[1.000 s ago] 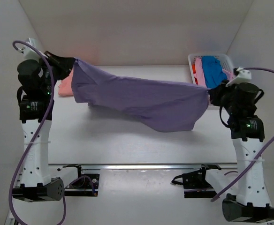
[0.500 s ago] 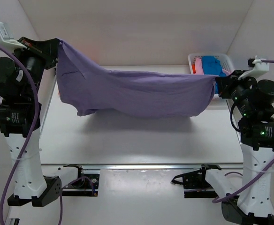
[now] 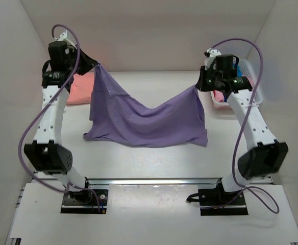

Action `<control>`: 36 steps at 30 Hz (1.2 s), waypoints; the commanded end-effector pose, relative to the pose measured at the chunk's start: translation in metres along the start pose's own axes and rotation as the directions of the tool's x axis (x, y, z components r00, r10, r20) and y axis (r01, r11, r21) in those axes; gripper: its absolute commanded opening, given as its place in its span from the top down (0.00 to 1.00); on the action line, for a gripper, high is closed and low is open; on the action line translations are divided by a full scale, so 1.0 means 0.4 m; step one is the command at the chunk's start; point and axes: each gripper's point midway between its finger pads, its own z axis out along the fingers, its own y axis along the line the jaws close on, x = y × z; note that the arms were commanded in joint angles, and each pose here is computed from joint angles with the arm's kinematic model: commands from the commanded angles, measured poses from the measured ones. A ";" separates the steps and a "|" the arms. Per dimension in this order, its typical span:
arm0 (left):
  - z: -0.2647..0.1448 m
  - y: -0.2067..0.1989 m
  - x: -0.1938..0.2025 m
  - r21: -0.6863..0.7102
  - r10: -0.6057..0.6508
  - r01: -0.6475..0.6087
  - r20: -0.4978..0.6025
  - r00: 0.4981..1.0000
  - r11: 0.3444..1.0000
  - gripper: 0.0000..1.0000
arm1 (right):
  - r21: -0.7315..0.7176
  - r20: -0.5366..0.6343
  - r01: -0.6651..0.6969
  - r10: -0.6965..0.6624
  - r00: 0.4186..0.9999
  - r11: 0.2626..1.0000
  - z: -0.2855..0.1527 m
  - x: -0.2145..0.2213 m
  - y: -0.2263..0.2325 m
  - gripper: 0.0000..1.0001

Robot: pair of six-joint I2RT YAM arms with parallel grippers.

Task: Fold and stack the t-shirts
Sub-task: Flatten out the tshirt

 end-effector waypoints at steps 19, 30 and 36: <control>-0.319 -0.048 0.034 0.102 0.035 -0.063 0.249 0.968 0.993 1.00 | 0.002 0.135 0.000 0.000 0.991 1.000 -0.086 -0.073 -0.055 1.00; -0.524 -0.097 0.144 0.141 0.091 -0.132 0.262 0.961 0.981 1.00 | -0.003 0.111 -0.026 0.026 0.993 1.000 -0.261 0.109 -0.001 1.00; -0.609 -0.205 -0.010 0.162 0.124 -0.201 0.391 0.912 0.966 1.00 | -0.063 0.305 -0.004 0.023 0.952 0.998 -0.394 -0.062 0.061 1.00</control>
